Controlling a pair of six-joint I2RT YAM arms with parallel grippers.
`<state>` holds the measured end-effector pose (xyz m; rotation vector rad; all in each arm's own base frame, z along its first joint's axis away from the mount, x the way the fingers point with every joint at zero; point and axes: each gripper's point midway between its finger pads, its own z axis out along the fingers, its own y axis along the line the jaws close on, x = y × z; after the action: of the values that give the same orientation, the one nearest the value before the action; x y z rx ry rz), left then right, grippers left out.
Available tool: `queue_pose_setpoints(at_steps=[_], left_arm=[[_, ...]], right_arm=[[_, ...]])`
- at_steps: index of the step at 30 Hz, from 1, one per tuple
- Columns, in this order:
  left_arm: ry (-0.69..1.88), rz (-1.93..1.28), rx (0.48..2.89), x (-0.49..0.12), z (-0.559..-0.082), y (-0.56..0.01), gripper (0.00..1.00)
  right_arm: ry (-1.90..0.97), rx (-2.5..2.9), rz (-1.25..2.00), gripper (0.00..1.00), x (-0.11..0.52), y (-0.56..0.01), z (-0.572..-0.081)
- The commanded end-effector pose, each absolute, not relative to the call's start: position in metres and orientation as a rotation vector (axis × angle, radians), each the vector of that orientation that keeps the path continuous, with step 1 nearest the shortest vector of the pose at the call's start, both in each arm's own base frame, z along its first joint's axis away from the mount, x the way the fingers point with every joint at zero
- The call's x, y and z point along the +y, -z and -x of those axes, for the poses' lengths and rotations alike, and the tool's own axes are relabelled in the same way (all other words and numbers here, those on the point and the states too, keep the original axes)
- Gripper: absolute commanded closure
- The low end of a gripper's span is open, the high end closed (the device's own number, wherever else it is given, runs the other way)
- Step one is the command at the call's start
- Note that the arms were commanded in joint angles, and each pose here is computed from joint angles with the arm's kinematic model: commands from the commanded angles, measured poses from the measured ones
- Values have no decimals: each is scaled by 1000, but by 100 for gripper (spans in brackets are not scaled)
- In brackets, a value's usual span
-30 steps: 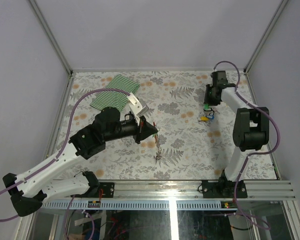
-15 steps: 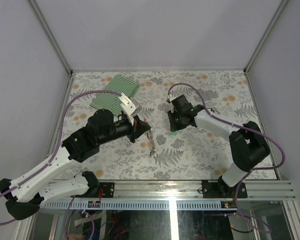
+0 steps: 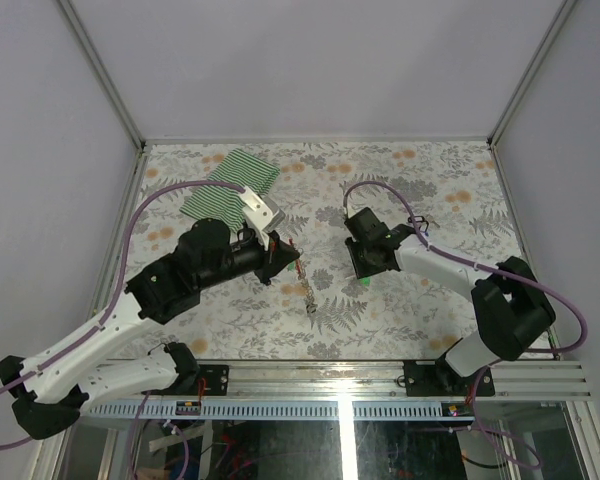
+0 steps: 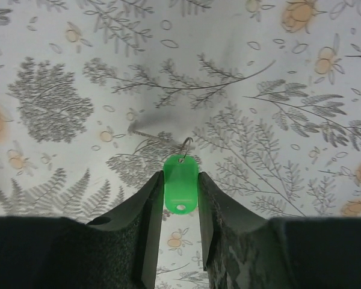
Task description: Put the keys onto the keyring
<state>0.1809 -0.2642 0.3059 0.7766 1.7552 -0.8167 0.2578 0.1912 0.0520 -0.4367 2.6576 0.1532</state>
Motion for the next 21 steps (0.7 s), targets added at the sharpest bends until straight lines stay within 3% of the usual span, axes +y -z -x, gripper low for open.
queue_pose_setpoints(at_steps=[1, 7, 11, 21], left_arm=[[812, -766, 1706, -266, -187, -317, 100], [821, -768, 1709, -266, -185, -316, 100], [822, -766, 1710, -265, -185, -316, 100], [839, -775, 1707, -270, -184, -315, 100]], right_arm=[[89, 2648, 410, 66, 162, -44, -272], [175, 2645, 395, 52, 147, -42, -285], [190, 2624, 369, 48, 140, -52, -289], [-185, 2666, 348, 52, 174, -54, -279]])
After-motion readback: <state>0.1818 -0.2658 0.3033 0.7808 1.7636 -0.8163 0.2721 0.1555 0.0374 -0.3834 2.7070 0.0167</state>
